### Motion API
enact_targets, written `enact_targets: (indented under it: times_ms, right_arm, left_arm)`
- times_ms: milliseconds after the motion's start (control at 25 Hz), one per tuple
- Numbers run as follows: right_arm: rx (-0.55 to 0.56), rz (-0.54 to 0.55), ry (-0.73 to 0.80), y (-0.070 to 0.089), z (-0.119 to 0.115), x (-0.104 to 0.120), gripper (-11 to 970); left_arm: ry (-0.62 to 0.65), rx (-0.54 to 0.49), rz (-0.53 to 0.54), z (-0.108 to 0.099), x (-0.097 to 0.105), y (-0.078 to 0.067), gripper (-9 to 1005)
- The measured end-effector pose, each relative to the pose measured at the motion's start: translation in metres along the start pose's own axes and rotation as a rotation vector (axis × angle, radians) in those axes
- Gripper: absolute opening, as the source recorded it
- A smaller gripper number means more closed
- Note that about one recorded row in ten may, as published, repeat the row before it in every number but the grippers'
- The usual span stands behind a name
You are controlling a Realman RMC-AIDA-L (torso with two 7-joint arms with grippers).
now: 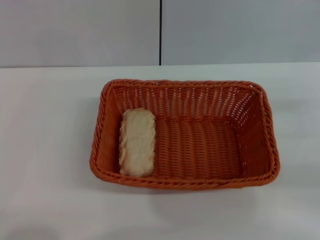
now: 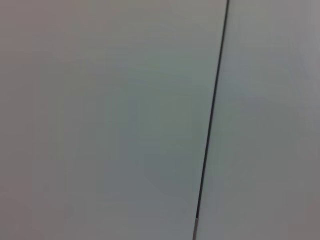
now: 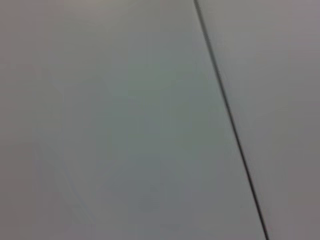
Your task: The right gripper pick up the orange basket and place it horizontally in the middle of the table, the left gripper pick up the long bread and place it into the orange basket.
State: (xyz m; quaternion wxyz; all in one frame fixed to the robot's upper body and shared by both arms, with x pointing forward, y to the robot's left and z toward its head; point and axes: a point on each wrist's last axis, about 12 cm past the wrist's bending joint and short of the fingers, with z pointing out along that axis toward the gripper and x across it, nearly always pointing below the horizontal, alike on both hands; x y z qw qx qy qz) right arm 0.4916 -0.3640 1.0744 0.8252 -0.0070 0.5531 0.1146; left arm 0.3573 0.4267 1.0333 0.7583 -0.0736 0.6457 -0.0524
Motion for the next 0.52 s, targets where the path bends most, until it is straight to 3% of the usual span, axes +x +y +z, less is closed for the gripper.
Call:
enact_targets:
  times_ms: [240,480,520]
  right_arm:
    - [-0.046,-0.033,0.022,-0.005,0.009,-0.003,545]
    - [-0.046,-0.022,0.013,0.006,0.0,0.0,545]
    - [-0.041,-0.016,0.013,0.008,-0.003,0.001,545]
  left_arm:
    - [0.0,-0.041,0.009,-0.002,0.011,-0.008,226]
    - [-0.005,-0.075,0.043,-0.019,0.013,-0.01,504]
    - [-0.011,-0.074,0.043,-0.02,0.012,-0.009,504]
